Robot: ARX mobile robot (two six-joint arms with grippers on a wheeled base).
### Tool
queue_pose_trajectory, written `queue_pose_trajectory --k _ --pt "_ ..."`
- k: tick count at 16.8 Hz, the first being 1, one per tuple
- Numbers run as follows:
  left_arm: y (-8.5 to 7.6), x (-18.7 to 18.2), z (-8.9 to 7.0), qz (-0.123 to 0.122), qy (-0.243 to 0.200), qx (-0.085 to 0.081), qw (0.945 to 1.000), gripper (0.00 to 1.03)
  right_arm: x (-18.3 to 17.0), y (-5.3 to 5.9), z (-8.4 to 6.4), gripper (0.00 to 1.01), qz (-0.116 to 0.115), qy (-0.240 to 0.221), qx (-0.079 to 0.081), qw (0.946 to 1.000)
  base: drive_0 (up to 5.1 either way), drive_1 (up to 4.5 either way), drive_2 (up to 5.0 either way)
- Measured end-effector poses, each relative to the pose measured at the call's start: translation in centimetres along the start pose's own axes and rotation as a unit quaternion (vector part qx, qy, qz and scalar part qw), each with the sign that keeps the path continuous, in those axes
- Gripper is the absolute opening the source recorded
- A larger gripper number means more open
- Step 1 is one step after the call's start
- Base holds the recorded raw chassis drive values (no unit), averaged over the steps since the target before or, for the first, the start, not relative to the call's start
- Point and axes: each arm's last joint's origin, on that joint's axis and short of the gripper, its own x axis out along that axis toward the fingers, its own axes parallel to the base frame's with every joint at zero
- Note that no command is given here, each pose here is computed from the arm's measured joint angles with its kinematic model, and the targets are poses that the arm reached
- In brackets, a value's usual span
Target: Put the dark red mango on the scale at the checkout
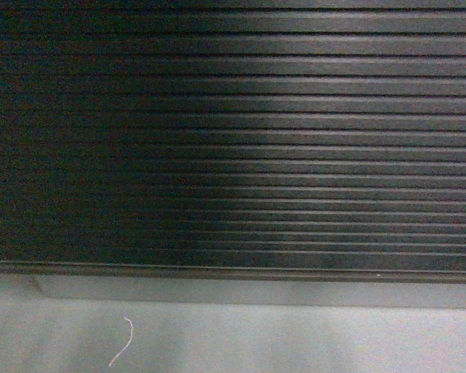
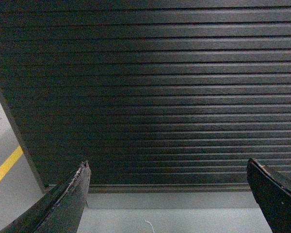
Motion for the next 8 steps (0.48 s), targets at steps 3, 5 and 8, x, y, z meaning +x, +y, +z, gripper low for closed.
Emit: queue_pose_trajectory --k 3,5,8 --pt "0.0 0.0 0.0 0.0 0.0 0.0 1.0 0.98 0.0 0.0 -0.01 0.98 0.0 0.001 0.0 1.0 0.0 3.08 -3.1" --pt "0.0 0.0 0.0 0.0 0.0 0.0 1.0 0.98 0.0 0.0 0.0 0.98 0.0 0.0 0.0 1.0 -0.1 3.0 -3.1" --pt "0.0 0.0 -0.01 0.0 0.0 0.0 1.0 0.98 0.0 0.0 -0.02 0.98 0.0 0.001 0.0 1.0 -0.1 1.98 -2.1"
